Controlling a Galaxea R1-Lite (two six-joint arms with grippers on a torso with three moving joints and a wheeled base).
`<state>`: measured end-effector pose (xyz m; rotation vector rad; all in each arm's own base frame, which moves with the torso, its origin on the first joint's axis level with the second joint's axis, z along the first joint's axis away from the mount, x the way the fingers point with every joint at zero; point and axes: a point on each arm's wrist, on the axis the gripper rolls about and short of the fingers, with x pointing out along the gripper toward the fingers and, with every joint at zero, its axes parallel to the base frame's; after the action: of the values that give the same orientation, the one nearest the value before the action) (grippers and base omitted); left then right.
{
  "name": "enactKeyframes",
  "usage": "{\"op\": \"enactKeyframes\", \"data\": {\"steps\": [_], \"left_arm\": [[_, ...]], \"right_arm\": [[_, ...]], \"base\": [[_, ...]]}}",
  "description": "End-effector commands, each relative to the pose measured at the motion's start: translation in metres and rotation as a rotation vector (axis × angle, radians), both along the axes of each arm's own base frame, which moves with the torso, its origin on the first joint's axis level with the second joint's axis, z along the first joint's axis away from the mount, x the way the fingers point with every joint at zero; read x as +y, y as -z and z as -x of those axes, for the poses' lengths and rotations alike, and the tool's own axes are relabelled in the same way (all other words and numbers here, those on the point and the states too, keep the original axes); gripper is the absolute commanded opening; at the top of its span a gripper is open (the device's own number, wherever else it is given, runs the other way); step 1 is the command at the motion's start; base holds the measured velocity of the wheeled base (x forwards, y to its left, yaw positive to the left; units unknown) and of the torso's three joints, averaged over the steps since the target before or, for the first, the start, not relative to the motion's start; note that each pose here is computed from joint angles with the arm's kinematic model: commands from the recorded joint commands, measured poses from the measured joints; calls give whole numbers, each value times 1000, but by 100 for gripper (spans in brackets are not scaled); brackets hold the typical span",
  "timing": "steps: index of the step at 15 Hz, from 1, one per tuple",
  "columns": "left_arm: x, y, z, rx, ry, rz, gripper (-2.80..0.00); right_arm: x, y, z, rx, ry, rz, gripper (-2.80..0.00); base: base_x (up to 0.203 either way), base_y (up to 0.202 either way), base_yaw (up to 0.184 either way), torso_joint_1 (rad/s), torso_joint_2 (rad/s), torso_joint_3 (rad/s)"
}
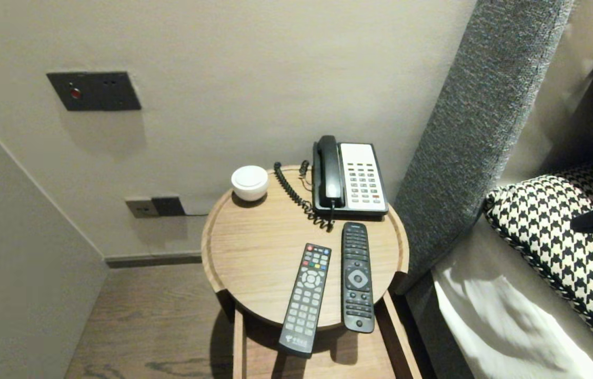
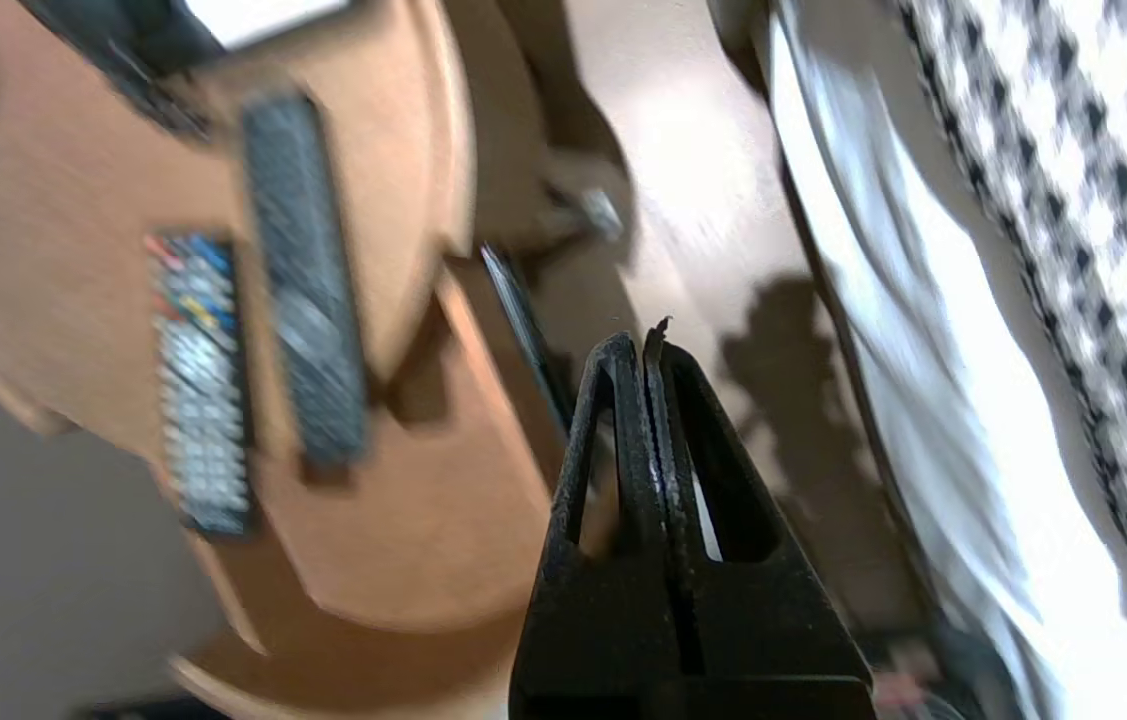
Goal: Close the nightstand drawer
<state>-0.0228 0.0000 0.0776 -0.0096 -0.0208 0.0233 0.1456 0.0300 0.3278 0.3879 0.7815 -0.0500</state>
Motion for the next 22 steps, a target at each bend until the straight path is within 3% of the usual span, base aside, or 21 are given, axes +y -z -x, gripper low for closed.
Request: {"op": "enactKeyframes", "data": {"steps": [1, 6, 12, 16, 22], "left_arm": [[0, 0, 0, -4, -1, 1, -280], [0, 0, 0, -4, -1, 0, -280], [0, 0, 0, -2, -1, 1, -280], [0, 0, 0, -3, -1, 1, -280], [0, 0, 0, -3, -1, 0, -280]], "right_arm": [[-5, 22, 18, 71, -5, 5, -280], [-2, 91, 31, 371, -114, -34, -280], [20, 146, 33, 654, -338, 8, -280], [42, 173, 19, 681, -432, 41, -280], [77, 205, 3, 687, -468, 44, -280]], "base": [[0, 0, 0, 0, 0, 0], [0, 0, 0, 0, 0, 0], [0, 0, 0, 0, 0, 0], [0, 0, 0, 0, 0, 0], [0, 0, 0, 0, 0, 0]]}}
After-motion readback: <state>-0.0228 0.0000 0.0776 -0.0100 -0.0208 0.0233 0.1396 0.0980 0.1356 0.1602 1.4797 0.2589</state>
